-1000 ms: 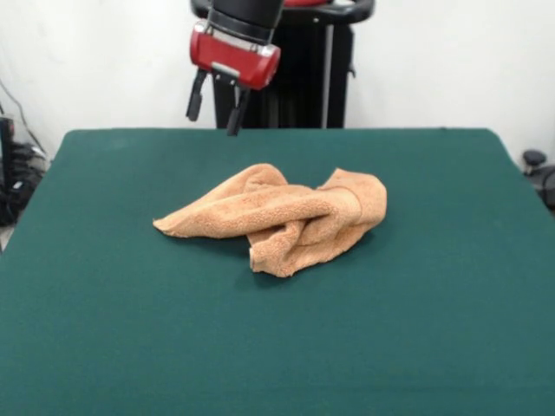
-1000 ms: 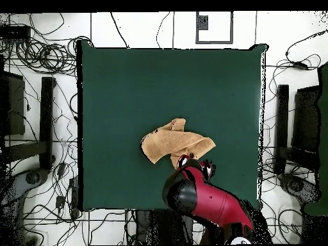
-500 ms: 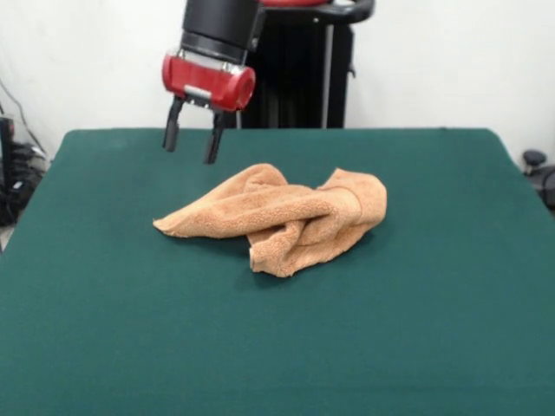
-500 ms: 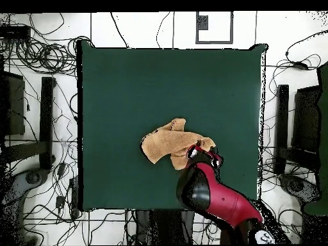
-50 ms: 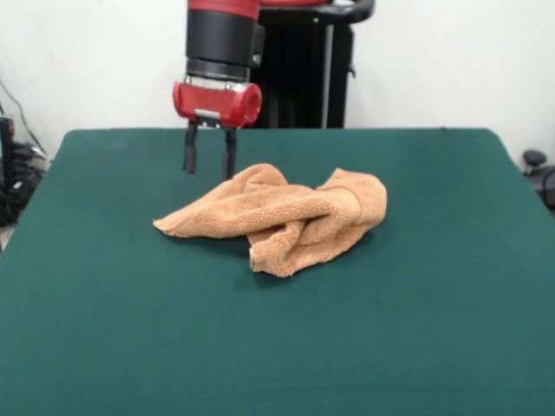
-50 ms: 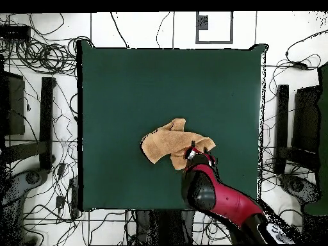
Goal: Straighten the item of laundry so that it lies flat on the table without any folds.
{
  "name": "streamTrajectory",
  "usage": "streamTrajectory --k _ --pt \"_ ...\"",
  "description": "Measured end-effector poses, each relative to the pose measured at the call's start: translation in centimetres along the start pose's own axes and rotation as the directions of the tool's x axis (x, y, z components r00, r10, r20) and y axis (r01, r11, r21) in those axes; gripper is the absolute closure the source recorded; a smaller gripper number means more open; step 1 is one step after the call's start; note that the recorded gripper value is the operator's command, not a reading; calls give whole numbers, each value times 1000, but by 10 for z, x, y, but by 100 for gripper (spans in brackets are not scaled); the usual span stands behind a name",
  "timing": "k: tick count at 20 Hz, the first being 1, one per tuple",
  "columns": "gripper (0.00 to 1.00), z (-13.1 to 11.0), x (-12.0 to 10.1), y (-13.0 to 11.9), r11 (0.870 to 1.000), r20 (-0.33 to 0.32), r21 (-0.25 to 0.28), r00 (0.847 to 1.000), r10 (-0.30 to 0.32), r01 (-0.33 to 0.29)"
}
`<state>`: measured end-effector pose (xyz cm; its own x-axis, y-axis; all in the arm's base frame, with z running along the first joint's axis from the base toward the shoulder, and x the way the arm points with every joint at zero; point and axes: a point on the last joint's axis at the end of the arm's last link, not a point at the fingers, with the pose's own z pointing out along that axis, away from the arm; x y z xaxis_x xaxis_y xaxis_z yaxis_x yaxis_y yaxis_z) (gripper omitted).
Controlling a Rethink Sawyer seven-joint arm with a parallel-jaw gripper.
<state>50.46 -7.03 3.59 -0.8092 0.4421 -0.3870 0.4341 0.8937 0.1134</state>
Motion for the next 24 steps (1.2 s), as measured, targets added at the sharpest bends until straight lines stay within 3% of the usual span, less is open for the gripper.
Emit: streamTrajectory --k 4,8,18,24 --pt "0 2 20 19 996 -53 -87 999 5 -10" --pt "0 1 33 34 990 -83 -141 997 2 -14" --pt "0 -8 51 51 981 -120 -196 993 -12 -12" --pt "0 -12 52 49 978 -98 -211 995 -11 -10"
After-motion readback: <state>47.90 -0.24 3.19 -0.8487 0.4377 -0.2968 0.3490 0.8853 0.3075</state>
